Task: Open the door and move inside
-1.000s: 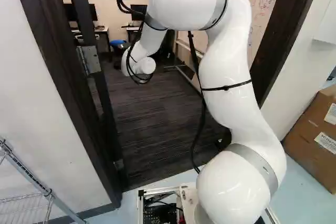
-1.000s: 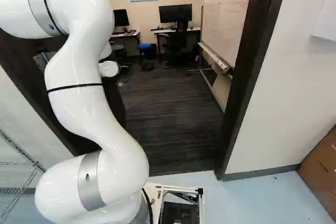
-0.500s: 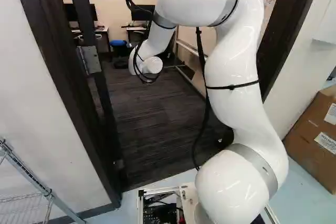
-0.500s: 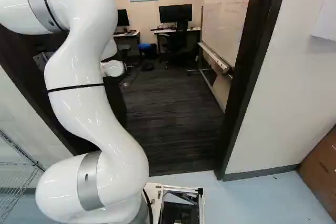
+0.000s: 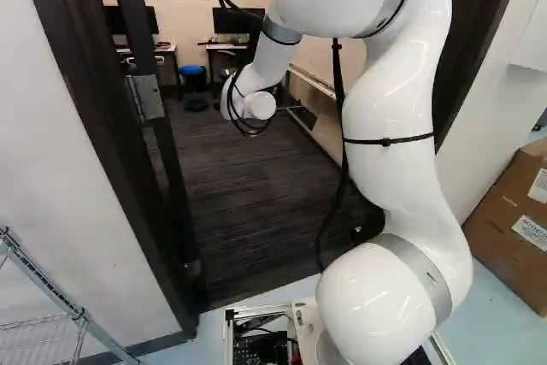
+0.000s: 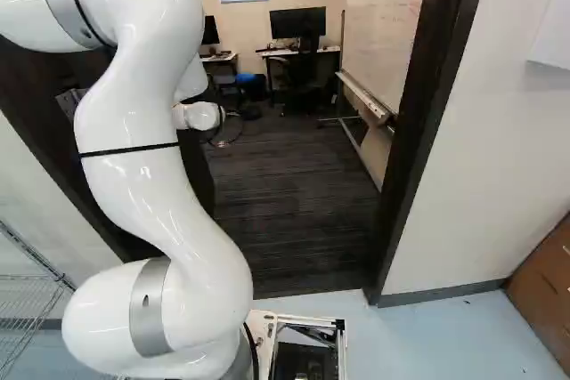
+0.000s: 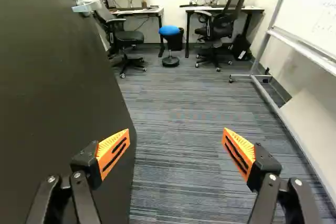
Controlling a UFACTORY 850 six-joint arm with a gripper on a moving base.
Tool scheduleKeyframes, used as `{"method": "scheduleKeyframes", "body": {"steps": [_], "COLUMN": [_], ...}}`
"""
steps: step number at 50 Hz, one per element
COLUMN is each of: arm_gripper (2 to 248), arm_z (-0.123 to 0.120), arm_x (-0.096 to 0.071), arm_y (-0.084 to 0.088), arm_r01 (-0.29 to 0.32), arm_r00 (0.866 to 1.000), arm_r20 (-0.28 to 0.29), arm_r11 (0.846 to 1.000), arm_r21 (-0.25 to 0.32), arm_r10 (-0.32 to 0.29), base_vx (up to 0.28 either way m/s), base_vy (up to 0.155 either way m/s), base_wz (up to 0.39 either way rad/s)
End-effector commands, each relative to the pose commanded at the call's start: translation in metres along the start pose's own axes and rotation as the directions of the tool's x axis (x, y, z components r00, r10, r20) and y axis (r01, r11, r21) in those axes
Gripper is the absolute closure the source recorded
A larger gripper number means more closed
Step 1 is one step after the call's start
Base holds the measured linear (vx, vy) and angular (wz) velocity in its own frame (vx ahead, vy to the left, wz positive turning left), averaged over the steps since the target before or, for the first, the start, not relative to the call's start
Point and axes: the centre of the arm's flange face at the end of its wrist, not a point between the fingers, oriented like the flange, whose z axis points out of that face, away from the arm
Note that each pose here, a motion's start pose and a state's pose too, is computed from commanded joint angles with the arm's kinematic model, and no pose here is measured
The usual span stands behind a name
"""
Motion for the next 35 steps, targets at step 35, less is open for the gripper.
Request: {"method": "scheduleKeyframes", "body": {"steps": [35], "arm_gripper": [3], "arm_z": [-0.029], "arm_x": [-0.005], "arm_y": [0.054], "arm_r01": [-0.068], "arm_r00": [0.998], "arm_r20": [0.008], "arm_r11": [0.991], "arm_r21": [-0.113], "arm_r10": [0.07], "base_vx": [0.0], "base_vy": [0.0], "base_wz": [0.0]}}
